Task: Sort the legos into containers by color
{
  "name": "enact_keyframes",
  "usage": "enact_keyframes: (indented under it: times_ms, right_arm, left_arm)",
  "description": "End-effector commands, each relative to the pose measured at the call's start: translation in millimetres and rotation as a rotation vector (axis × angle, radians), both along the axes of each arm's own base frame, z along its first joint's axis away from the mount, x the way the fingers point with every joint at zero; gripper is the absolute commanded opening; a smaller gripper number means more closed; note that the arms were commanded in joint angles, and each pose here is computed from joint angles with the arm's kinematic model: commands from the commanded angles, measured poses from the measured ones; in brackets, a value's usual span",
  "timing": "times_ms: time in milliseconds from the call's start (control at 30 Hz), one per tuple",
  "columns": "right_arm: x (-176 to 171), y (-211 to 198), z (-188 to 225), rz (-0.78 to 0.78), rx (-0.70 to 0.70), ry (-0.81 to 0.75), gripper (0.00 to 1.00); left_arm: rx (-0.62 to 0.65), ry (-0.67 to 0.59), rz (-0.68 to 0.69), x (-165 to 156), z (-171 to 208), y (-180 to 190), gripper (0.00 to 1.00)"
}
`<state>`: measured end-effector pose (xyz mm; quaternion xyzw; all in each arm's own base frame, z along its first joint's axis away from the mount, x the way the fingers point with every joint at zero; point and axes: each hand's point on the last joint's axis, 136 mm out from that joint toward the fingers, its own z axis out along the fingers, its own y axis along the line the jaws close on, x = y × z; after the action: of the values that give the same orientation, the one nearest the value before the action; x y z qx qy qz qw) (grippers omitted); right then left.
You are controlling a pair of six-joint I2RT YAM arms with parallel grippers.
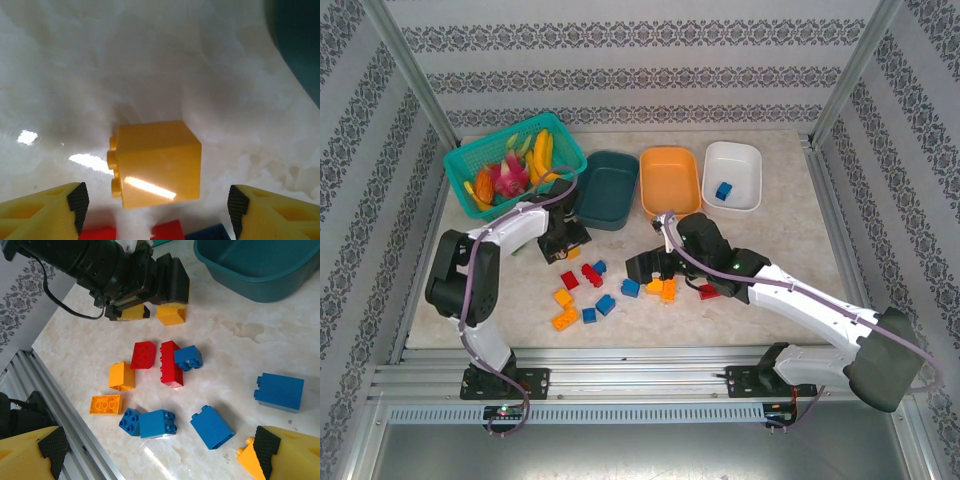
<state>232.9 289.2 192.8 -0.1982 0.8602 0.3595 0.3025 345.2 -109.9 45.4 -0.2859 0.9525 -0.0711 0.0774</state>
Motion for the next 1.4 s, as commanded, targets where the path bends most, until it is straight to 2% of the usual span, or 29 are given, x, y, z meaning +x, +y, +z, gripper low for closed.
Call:
enact_keyframes:
  times_ms: [0,167,467,600,867,1067,1367]
  right_arm:
    - [9,0,16,-0.009,0.026,-0.036,0.98]
    - [11,-2,15,-0.020,0.028,-0.025,0.97]
    - [12,-5,13,-0.030,0.022,-0.016,0.97]
    - [16,-7,20,-0.047,0.029,-0.035,0.97]
    - [47,-13,70,-0.168,0.101,-0.123,0.97]
    - [80,-20,83,-0.285,0.124,-0.125,0.97]
    - [125,-36,75,-0.435,0.127,-0.042,0.97]
  left_arm:
    - [0.040,0.008,-0.006,9,-10,8,0.75]
    - [0.065,0.013,-0.026,16,-21,9,0.68]
    - [0.076,0.008,-0.039,16,-22,11,0.40]
    - [0.092,-0.024,-0.046,9,2,14,0.38]
    - [0.091,-0.109,-0.159,2,80,4,0.36]
    - [0.050,-0.191,-0.256,44,105,-20,0.36]
    - [0.012,-0.209,-0.341,116,90,-58,0.37]
